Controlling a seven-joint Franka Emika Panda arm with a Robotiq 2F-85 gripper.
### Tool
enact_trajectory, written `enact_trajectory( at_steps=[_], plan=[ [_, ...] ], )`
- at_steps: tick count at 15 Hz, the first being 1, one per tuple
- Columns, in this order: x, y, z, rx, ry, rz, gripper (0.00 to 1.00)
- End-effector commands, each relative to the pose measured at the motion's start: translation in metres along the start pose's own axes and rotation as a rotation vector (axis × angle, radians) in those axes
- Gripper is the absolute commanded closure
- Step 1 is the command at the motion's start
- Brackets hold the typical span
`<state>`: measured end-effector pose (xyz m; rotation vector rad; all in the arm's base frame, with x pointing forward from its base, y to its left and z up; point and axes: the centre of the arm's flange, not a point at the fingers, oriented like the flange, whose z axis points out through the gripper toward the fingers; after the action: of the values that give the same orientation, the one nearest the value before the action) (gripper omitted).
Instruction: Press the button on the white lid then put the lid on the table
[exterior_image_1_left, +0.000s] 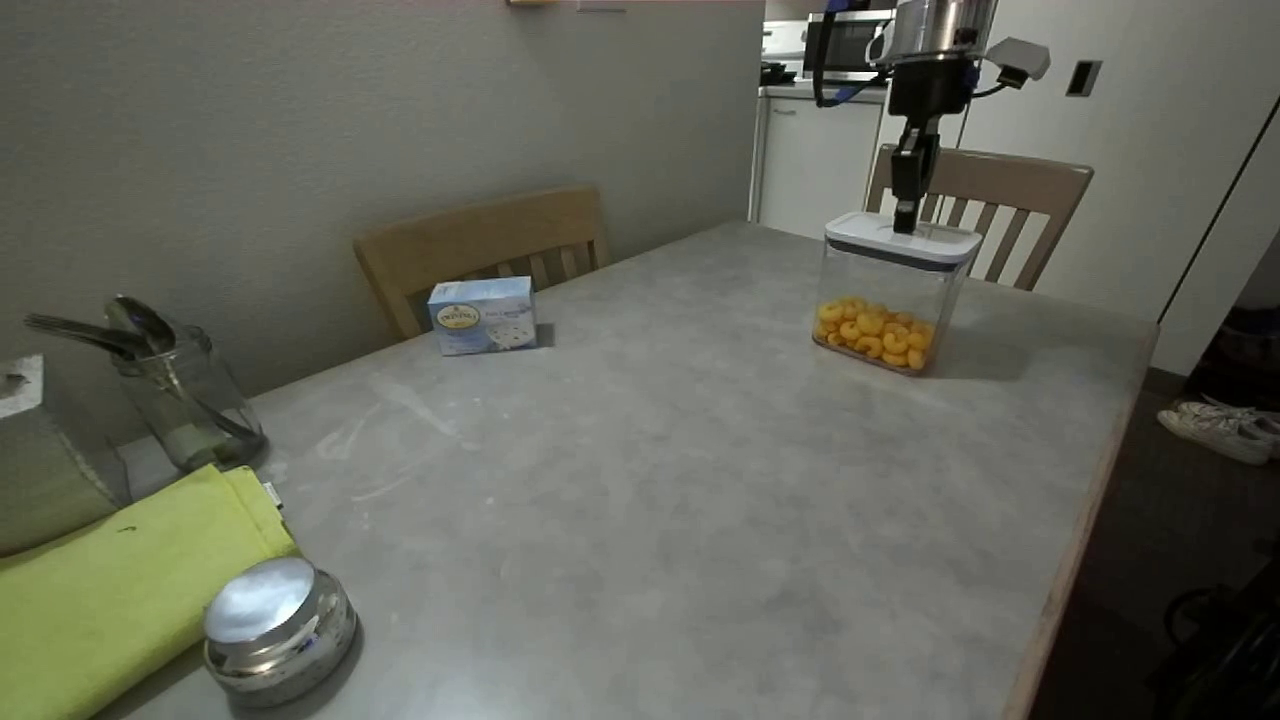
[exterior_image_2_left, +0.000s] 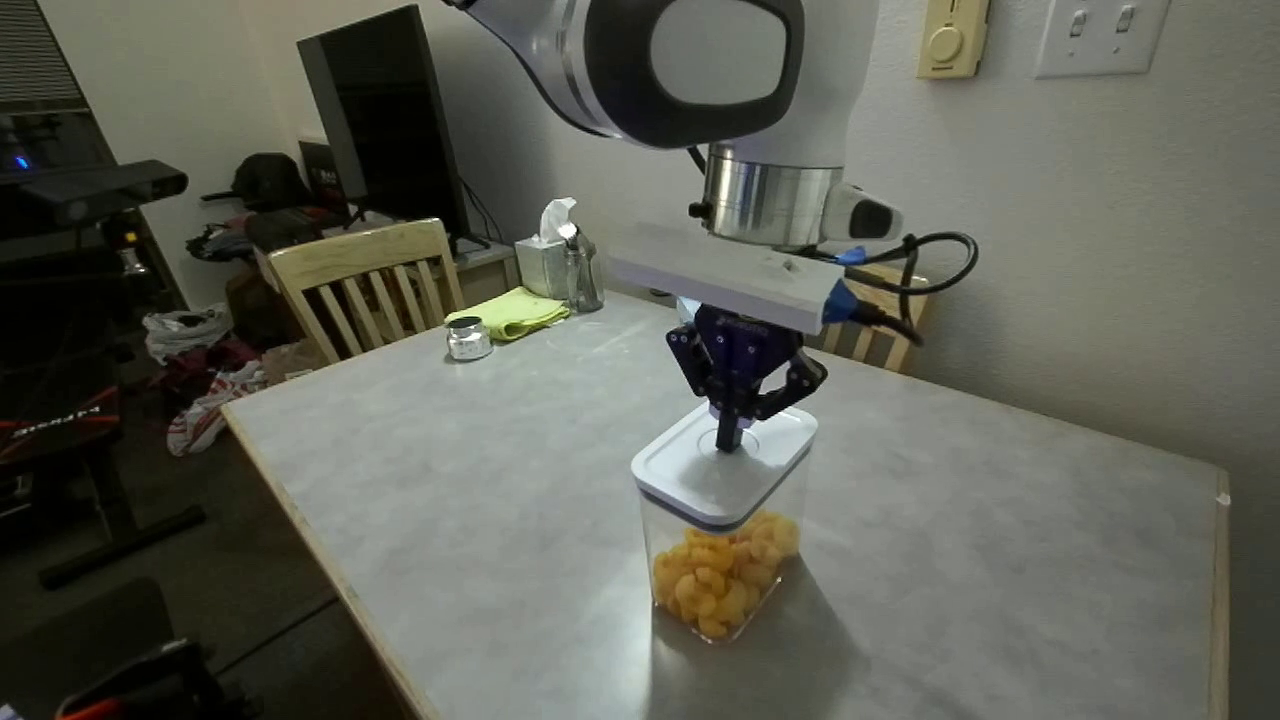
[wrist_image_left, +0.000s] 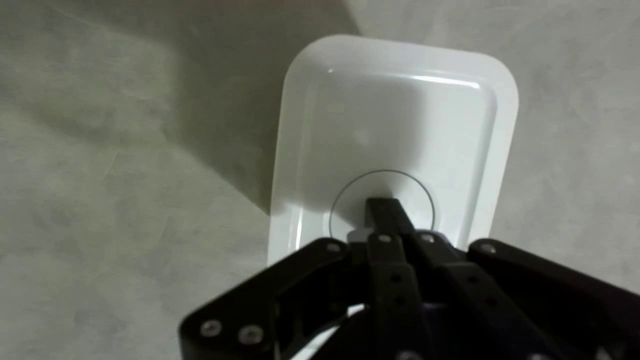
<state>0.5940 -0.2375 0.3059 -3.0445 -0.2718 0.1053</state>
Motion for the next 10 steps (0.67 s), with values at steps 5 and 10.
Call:
enact_trajectory(
  at_steps=[5,10],
  plan=[
    [-0.006,-0.003,0.037,0.024,-0.064,-0.01,1.0],
    [-0.013,-0.008,0.056,0.049,-0.126,-0.019,1.0]
  ],
)
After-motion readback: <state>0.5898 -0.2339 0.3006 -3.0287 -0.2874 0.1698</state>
